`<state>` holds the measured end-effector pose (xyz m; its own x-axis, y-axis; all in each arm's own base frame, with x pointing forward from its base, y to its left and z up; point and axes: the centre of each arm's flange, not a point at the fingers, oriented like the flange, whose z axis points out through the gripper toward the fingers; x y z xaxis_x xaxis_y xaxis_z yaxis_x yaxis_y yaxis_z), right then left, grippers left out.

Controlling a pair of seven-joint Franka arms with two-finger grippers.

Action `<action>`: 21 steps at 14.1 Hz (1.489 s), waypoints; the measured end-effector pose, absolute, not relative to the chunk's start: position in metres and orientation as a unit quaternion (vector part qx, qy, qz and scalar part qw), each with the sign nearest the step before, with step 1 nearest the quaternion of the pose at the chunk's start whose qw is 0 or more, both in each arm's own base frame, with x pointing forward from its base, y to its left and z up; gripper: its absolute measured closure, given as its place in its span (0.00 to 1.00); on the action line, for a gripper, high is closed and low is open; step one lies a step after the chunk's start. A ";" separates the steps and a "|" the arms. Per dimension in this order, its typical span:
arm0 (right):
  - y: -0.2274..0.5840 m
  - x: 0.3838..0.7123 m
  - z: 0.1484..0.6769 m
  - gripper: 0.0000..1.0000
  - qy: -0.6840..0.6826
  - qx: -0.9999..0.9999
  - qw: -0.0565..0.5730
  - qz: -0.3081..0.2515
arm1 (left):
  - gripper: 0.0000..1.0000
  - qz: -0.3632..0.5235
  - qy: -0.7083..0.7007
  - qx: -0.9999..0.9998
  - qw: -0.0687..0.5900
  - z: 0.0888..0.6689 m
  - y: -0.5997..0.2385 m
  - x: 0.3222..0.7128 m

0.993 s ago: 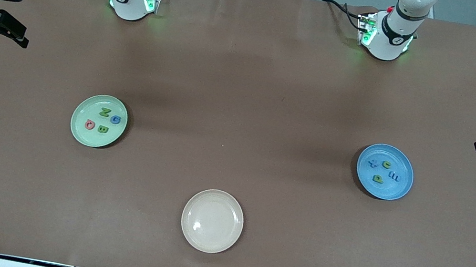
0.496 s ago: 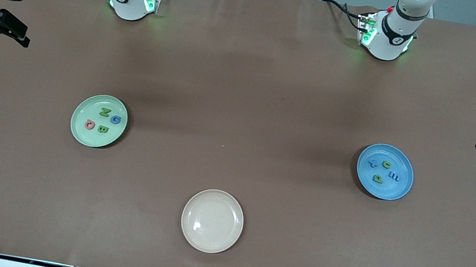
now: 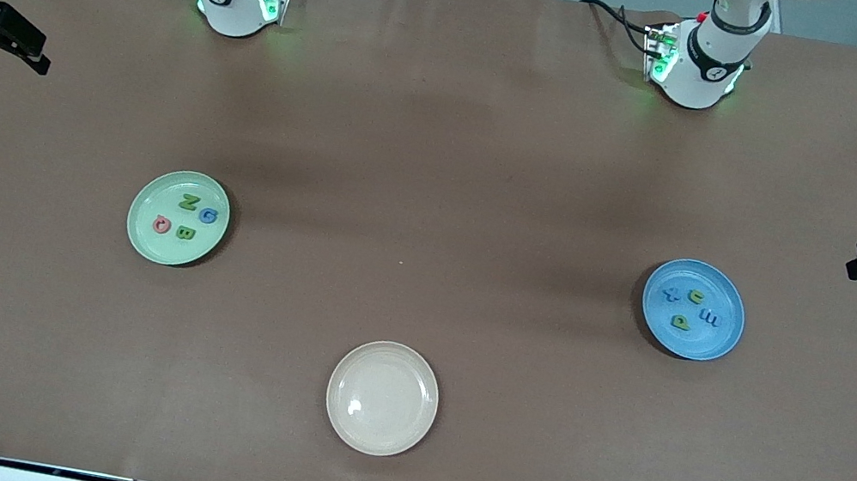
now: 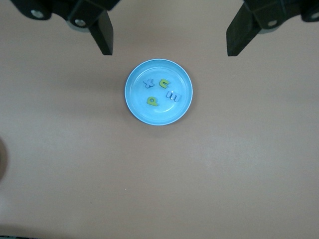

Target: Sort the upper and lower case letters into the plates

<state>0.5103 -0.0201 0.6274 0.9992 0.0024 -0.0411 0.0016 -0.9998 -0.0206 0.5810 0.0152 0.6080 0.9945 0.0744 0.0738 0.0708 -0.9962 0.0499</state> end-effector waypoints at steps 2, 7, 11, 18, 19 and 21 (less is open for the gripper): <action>-0.020 0.510 0.628 0.00 -0.001 -1.000 0.010 0.020 | 0.00 0.033 0.033 0.999 0.023 0.607 0.010 0.580; -0.021 0.510 0.625 0.00 0.000 -1.000 0.011 0.023 | 0.00 0.033 0.035 0.999 0.022 0.607 0.013 0.580; -0.021 0.510 0.623 0.00 0.000 -1.000 0.011 0.025 | 0.00 0.036 0.035 0.998 0.022 0.611 0.013 0.580; -0.021 0.510 0.622 0.00 -0.001 -1.000 0.011 0.026 | 0.00 0.043 0.034 0.998 0.022 0.618 0.012 0.581; -0.020 0.510 0.622 0.00 -0.001 -1.000 0.011 0.026 | 0.00 0.044 0.034 0.998 0.022 0.618 0.011 0.581; -0.020 0.510 0.622 0.00 -0.001 -1.000 0.011 0.026 | 0.00 0.043 0.033 0.998 0.022 0.618 0.011 0.581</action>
